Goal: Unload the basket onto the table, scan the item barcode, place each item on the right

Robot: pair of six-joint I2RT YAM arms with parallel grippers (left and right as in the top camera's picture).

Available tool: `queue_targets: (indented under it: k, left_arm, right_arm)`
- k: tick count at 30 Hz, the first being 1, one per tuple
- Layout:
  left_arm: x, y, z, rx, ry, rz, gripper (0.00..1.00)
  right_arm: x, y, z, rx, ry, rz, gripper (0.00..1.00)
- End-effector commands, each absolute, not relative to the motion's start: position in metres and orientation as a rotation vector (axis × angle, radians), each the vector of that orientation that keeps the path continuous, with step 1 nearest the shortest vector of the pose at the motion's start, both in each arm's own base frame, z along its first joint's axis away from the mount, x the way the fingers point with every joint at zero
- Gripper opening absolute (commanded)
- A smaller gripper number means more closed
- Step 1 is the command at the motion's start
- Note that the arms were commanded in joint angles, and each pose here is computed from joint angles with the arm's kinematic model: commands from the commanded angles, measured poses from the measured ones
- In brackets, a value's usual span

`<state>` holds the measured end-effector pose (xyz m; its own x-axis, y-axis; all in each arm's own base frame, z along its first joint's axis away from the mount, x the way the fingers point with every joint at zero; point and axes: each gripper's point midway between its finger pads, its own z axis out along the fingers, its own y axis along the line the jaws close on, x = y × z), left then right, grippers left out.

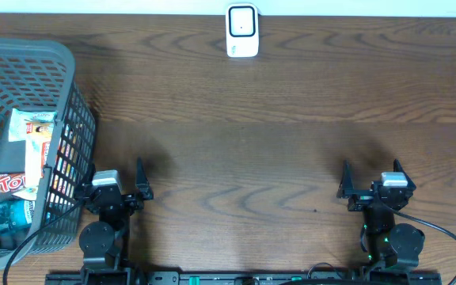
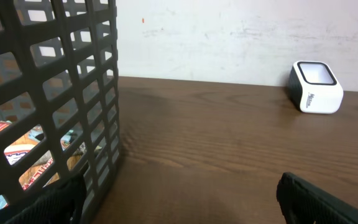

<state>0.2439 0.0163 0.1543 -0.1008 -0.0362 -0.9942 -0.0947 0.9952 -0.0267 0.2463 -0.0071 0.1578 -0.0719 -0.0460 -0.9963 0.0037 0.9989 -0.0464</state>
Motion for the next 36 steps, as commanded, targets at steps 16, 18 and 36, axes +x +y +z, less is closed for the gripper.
queue_targets:
  k: [16, 18, 36]
  left_arm:
    - [0.235, -0.036, 0.222, 0.044, 1.613, -0.29, 0.98]
    - [0.234, -0.039, 0.244, 0.055, 1.61, -0.307, 0.98]
    - [0.229, -0.041, 0.366, 0.006, 1.985, -0.34, 0.98]
  right_arm:
    - [0.246, -0.008, 0.157, -0.017, 1.642, -0.036, 0.99]
    - [0.246, -0.008, 0.157, -0.017, 1.642, -0.036, 0.99]
    - [0.246, -0.008, 0.157, -0.017, 1.642, -0.036, 0.99]
